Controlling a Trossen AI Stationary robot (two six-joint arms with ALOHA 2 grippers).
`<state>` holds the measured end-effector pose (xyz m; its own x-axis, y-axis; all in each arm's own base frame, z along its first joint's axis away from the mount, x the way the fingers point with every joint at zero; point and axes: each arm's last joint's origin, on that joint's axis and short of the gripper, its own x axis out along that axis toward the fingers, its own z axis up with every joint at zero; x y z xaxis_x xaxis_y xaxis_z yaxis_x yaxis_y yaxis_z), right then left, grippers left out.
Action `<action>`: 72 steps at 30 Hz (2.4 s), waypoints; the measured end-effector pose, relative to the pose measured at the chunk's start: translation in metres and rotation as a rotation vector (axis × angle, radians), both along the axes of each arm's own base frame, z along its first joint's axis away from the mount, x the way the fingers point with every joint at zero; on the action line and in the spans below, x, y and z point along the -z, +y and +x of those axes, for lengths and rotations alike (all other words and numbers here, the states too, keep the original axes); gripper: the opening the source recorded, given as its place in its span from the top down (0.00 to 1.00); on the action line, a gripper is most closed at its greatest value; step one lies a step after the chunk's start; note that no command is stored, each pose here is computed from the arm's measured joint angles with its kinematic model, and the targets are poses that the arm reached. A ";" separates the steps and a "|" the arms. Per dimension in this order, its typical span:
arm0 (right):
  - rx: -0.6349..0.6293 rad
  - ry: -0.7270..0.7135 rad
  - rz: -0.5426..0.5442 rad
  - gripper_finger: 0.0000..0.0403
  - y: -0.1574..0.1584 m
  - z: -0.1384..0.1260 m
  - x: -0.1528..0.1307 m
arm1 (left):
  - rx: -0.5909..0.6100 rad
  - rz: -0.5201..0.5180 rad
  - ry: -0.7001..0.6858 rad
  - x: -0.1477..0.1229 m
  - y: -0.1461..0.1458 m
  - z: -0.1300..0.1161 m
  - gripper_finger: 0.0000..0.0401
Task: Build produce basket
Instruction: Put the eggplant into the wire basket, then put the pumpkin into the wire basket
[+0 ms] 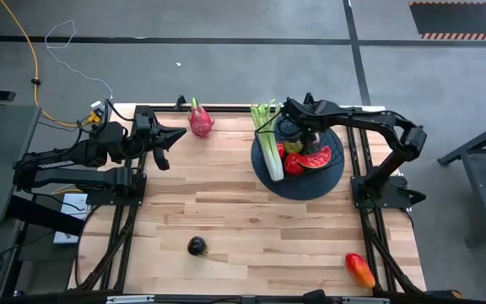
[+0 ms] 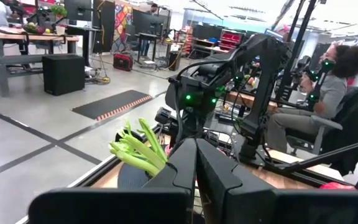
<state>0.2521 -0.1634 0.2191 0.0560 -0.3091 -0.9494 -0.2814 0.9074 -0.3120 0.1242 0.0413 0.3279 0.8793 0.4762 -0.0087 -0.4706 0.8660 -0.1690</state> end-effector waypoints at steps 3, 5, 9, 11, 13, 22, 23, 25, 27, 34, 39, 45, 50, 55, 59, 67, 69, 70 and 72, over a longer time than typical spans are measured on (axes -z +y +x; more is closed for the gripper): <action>0.009 -0.037 -0.022 0.74 -0.002 0.002 -0.002 | 0.000 0.000 0.000 0.000 0.000 0.000 1.00; 0.032 -0.057 -0.028 0.74 -0.004 0.003 -0.002 | 0.000 0.000 0.000 0.000 0.000 0.000 1.00; 0.039 -0.072 -0.035 0.74 -0.005 0.004 -0.003 | 0.000 0.000 0.000 0.000 0.000 0.000 1.00; 0.039 -0.071 -0.034 0.74 -0.005 0.004 -0.003 | 0.000 0.000 0.000 0.000 0.000 0.000 1.00; 0.040 -0.073 -0.032 0.73 -0.005 0.004 -0.003 | 0.000 0.000 0.000 0.000 0.000 0.000 1.00; 0.079 -0.081 -0.018 0.49 -0.004 0.003 -0.003 | 0.000 -0.003 0.009 0.001 0.000 0.000 1.00; 0.080 -0.076 -0.018 0.45 -0.004 0.002 -0.003 | 0.000 -0.003 0.011 0.001 0.000 0.000 1.00; 0.077 -0.057 -0.026 0.39 -0.003 0.001 -0.003 | 0.000 -0.005 0.015 0.001 0.000 0.000 1.00; 0.070 -0.033 -0.043 0.35 -0.002 0.000 -0.004 | 0.000 -0.009 0.024 0.002 0.000 0.000 1.00; 0.070 -0.093 0.028 0.32 0.005 -0.015 -0.047 | 0.001 -0.015 0.026 0.003 0.000 0.000 1.00; 0.231 -0.492 0.199 0.32 0.020 -0.046 -0.089 | 0.001 -0.015 0.026 0.003 0.000 0.000 1.00; 0.364 -1.061 0.435 0.32 0.055 -0.073 -0.099 | 0.004 -0.015 0.025 0.003 0.000 0.000 1.00; 0.405 -1.414 0.611 0.32 0.080 -0.081 -0.085 | 0.004 -0.015 0.025 0.003 0.000 0.000 1.00; 0.356 -1.673 0.774 0.32 0.095 -0.087 -0.085 | 0.005 -0.015 0.024 0.003 0.000 0.000 1.00; 0.336 -1.781 0.920 0.32 0.101 -0.087 -0.095 | 0.005 -0.015 0.024 0.003 0.000 0.000 1.00; 0.295 -1.800 0.985 0.32 0.108 -0.083 -0.108 | 0.006 -0.013 0.018 0.002 0.000 0.000 1.00; 0.295 -1.792 0.989 0.32 0.108 -0.082 -0.108 | 0.016 -0.010 0.008 0.001 0.000 0.000 1.00; 0.296 -1.787 0.991 0.32 0.108 -0.082 -0.107 | 0.019 -0.004 0.006 0.001 -0.001 0.000 1.00; 0.298 -1.767 0.996 0.32 0.108 -0.079 -0.105 | 0.025 0.006 0.001 0.000 -0.001 0.000 1.00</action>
